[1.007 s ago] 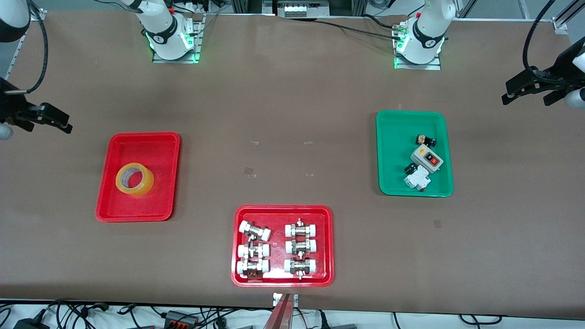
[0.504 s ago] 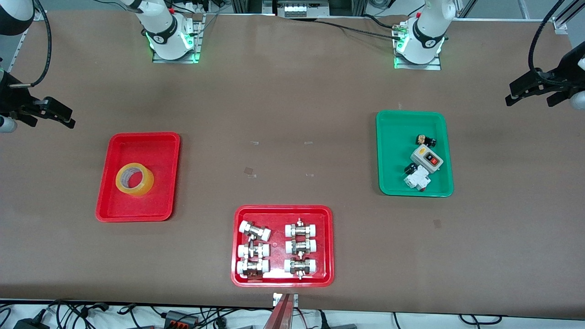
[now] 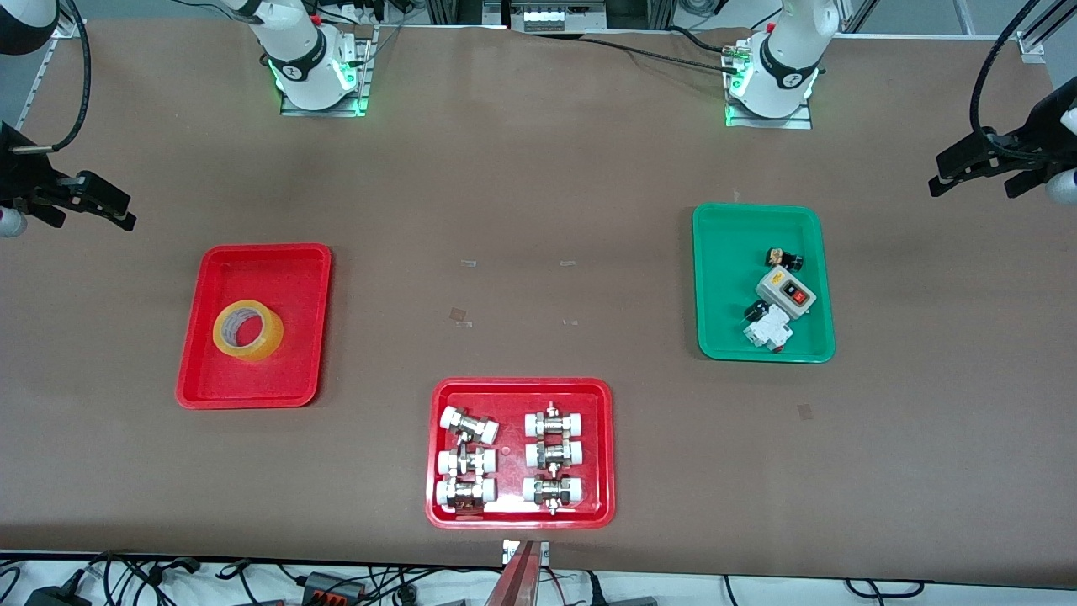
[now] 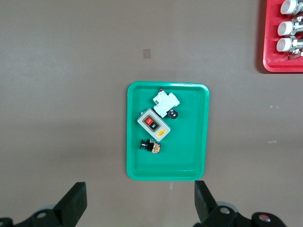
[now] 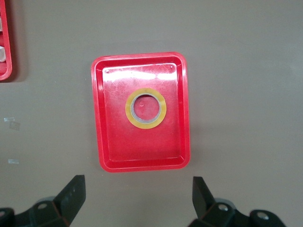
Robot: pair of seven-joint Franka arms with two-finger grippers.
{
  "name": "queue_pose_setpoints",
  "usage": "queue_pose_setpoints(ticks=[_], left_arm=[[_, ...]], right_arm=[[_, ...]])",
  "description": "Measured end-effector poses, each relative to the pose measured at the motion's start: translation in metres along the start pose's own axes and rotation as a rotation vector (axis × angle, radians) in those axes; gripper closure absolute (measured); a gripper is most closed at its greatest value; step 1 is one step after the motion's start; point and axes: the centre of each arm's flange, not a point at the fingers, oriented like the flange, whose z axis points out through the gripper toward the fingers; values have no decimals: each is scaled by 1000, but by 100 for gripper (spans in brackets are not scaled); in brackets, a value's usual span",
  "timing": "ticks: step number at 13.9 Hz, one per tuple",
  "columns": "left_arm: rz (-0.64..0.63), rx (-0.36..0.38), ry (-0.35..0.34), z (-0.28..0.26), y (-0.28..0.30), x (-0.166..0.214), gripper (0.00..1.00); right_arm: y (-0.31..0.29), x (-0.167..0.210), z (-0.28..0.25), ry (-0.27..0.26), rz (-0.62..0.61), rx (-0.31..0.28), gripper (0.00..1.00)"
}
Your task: Left arm passes tape to right arm into tray
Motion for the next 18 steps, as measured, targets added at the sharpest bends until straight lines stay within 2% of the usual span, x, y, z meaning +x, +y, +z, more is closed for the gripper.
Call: queue_pose_setpoints(ticks=[18], left_arm=[[4,0,1,2,0,1,0]], right_arm=[[-8,-15,-9,-52,-14,2,0]])
